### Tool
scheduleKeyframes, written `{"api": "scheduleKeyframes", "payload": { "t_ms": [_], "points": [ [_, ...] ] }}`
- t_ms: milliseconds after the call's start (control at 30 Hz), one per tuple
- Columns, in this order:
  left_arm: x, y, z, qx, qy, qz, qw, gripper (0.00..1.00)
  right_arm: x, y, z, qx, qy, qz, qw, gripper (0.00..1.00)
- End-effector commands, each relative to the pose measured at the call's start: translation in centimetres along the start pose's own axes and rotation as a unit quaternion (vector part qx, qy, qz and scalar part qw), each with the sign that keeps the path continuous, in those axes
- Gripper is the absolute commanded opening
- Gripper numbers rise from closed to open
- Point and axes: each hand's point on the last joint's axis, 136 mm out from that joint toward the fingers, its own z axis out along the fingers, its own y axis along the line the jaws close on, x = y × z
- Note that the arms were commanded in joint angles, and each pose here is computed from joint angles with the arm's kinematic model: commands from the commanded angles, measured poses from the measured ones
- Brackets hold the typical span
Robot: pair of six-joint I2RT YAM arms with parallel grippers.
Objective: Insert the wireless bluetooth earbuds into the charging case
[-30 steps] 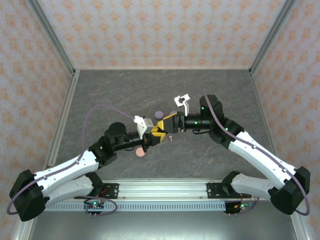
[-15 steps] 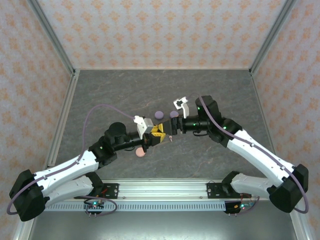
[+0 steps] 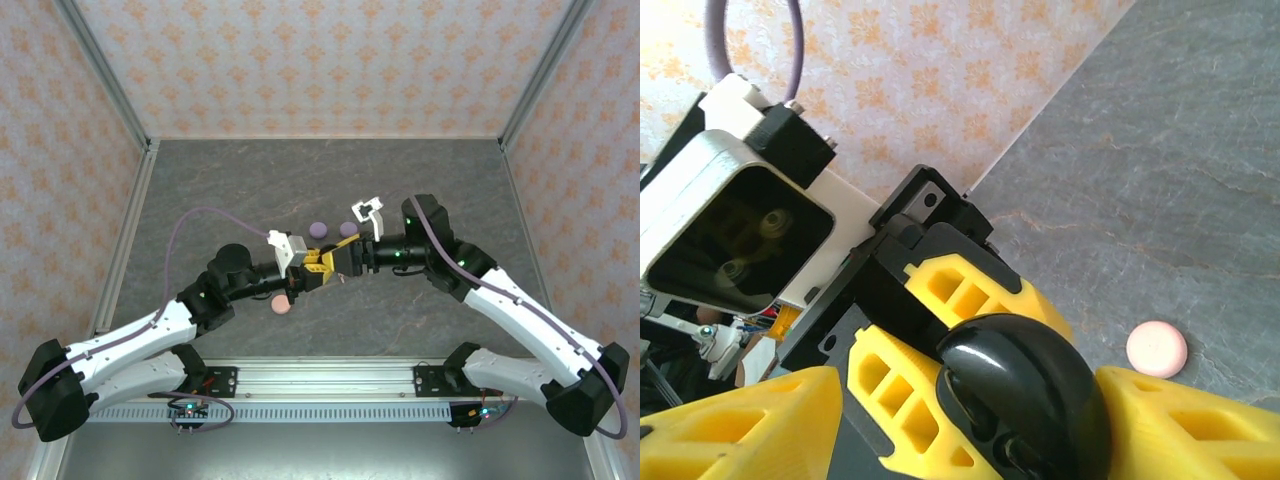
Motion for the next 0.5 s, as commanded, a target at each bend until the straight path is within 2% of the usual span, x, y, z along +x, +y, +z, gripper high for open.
{"api": "scheduleKeyframes", "payload": {
  "t_ms": [0, 233, 367, 467],
  "points": [
    [0.5, 0.7, 0.1, -0.018, 0.012, 0.004, 1.000, 0.00, -0.8, 2.0, -1.0, -0.023, -0.024, -0.047, 0.998, 0.67],
    [0.6, 0.9, 0.1, -0.020, 0.014, 0.004, 1.000, 0.00, -0.5, 1.0, -1.3, 0.007, -0.032, -0.049, 0.998, 0.68],
    [0.9, 2.0, 0.1, -0.051, 0.018, -0.003, 0.999, 0.00, -0.7, -2.1, -2.1, 0.103, -0.037, -0.042, 0.993, 0.70],
    [2.2, 3.8, 0.1, -0.097, 0.043, -0.011, 0.994, 0.00, -1.4, -5.5, -3.8, 0.202, -0.063, -0.019, 0.977, 0.72]
  ]
}}
